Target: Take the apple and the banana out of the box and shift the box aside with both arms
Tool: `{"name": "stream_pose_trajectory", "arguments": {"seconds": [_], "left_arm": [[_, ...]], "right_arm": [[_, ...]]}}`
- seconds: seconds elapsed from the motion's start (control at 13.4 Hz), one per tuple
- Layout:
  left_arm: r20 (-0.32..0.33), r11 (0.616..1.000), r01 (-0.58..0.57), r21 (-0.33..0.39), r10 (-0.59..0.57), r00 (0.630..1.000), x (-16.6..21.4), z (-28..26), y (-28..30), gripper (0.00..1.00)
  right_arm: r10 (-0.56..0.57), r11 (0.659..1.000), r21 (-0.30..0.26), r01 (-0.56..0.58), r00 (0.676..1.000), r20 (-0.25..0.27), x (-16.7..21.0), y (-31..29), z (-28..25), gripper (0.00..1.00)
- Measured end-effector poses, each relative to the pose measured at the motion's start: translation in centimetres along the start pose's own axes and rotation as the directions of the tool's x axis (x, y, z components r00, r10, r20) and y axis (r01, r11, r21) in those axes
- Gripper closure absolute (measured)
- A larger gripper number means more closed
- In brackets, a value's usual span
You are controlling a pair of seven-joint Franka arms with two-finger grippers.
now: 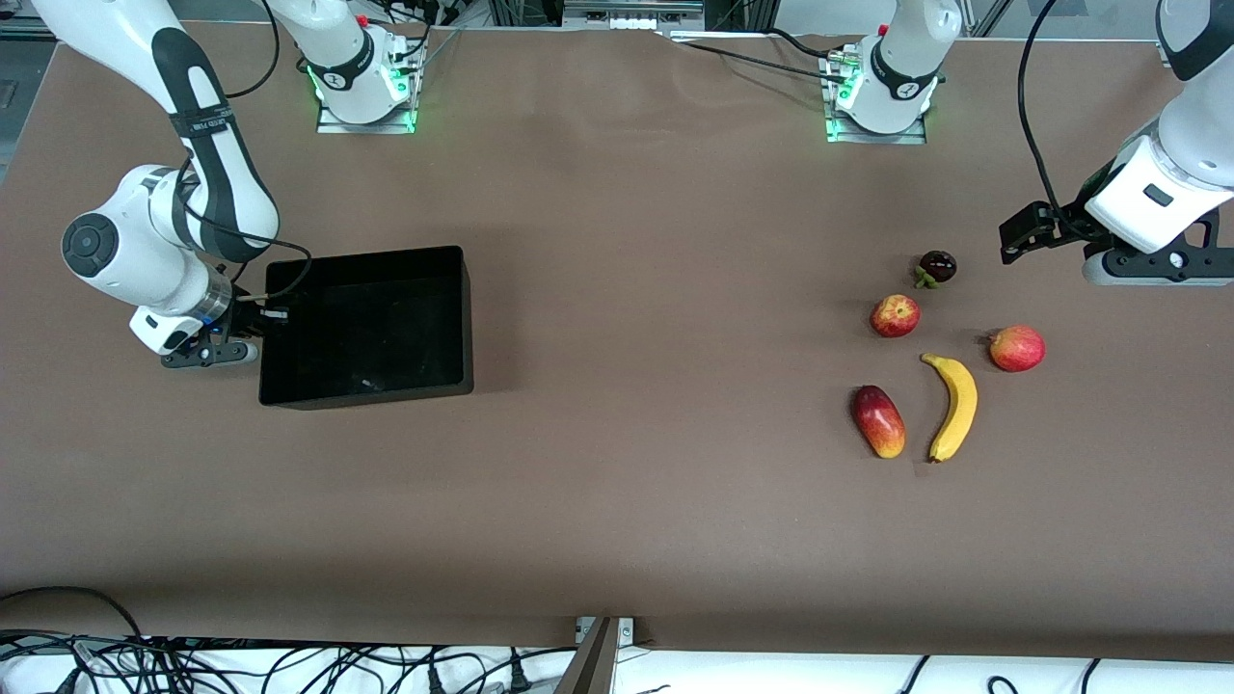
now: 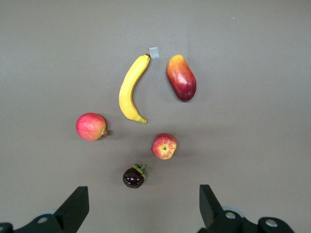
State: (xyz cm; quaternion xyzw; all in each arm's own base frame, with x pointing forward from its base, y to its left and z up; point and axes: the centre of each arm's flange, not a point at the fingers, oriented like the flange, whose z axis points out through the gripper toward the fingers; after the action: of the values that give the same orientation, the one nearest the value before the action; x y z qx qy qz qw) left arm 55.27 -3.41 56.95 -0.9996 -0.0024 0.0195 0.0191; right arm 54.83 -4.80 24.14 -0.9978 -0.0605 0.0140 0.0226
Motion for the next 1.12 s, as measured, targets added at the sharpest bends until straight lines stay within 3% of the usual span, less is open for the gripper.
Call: {"name": "stream_pose_trajectory", "arguments": {"seconds": [0.9, 0.97, 1.12], "left_arm": [[0.002, 1.0, 0.0, 0.0, 0.0, 1.0, 0.0, 0.0, 0.0, 0.0], [0.002, 1.0, 0.0, 0.0, 0.0, 1.0, 0.0, 0.0, 0.0, 0.0], [0.002, 1.0, -0.001, 0.0, 0.001, 1.0, 0.0, 0.0, 0.0, 0.0]], "right_arm": [[0.069, 0.997, 0.044, -0.068, 0.998, -0.011, -0.2, 0.6, 0.5, 0.96], [0.069, 0.997, 0.043, -0.068, 0.997, -0.016, -0.1, 0.6, 0.4, 0.9], [0.065, 0.997, 0.039, -0.063, 0.997, -0.047, 1.0, 0.7, -0.9, 0.68]]}}
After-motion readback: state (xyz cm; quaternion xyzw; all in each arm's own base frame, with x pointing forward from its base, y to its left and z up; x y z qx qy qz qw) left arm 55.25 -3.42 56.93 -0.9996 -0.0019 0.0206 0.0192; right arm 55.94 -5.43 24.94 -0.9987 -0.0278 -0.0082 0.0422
